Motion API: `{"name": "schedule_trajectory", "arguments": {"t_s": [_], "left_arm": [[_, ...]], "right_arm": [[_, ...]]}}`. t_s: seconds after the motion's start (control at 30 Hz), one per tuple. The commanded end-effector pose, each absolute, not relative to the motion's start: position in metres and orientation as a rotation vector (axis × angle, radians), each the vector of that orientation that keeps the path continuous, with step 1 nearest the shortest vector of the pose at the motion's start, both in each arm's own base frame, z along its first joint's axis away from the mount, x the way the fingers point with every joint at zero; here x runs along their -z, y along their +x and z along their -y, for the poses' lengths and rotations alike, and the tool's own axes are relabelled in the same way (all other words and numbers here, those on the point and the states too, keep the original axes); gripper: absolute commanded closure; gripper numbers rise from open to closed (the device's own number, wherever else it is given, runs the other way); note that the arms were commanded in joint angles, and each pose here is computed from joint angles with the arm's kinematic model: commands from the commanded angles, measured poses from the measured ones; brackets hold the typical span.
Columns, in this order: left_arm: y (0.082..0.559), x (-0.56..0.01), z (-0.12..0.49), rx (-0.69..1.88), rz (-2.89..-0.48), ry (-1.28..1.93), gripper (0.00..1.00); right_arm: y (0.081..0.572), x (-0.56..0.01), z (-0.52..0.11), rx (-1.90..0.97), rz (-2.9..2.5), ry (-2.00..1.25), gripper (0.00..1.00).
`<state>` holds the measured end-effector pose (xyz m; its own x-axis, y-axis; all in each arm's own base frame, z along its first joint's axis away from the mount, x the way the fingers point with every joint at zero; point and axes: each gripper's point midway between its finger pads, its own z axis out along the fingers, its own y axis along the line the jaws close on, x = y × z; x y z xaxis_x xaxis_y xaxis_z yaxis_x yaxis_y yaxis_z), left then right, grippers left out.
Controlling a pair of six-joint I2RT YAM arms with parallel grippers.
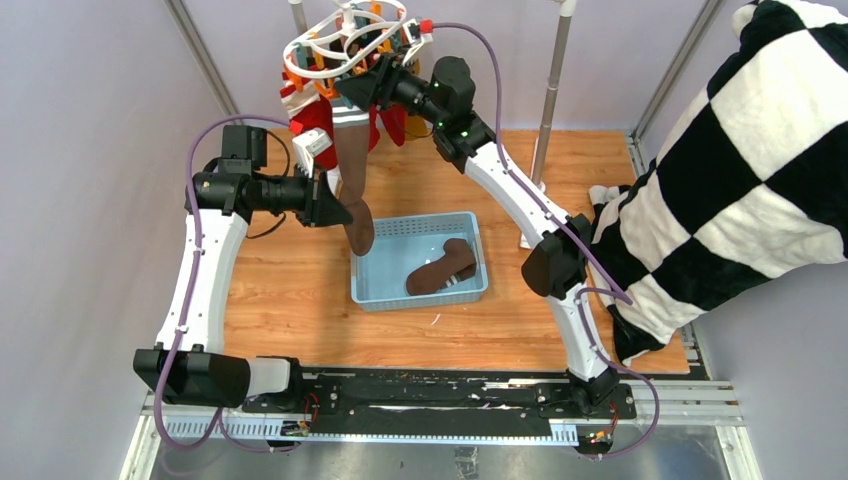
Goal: Remove the socks clipped to the hanger
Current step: Remove the sock from the hanger.
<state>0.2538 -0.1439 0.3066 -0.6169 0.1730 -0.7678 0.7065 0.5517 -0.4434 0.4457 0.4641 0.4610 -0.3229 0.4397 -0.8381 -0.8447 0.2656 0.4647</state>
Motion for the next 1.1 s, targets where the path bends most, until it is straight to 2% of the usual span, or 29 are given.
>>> {"name": "schedule_trajectory", "arguments": {"t_s": [0.0,0.17,0.27,0.4,0.6,0.8,1.07], "left_arm": [[0.251,-0.318,0.146,0.992,-2.079,0.719,1.00],[0.253,-0.317,0.146,0.990,-2.086,0.718,1.00],[0.254,-0.316,0.145,0.979,-2.091,0.716,1.00],[0.254,-0.316,0.144,0.971,-2.091,0.717,1.00],[0.254,-0.317,0.145,0.971,-2.089,0.716,1.00],[0.254,-0.318,0.145,0.965,-2.090,0.714,1.00],[0.253,-0.311,0.143,0.952,-2.106,0.713,1.00]], "right_arm": [[0.438,-0.489,-0.459,-1.422,-1.244,-0.435,0.33],[0.437,-0.493,-0.460,-1.434,-1.222,-0.433,0.37],[0.432,-0.492,-0.463,-1.436,-1.216,-0.456,0.29],[0.426,-0.491,-0.465,-1.399,-1.216,-0.475,0.23],[0.425,-0.490,-0.469,-1.373,-1.201,-0.500,0.28],[0.426,-0.500,-0.468,-1.366,-1.165,-0.482,0.43],[0.419,-0.512,-0.465,-1.387,-1.128,-0.486,0.81]]}}
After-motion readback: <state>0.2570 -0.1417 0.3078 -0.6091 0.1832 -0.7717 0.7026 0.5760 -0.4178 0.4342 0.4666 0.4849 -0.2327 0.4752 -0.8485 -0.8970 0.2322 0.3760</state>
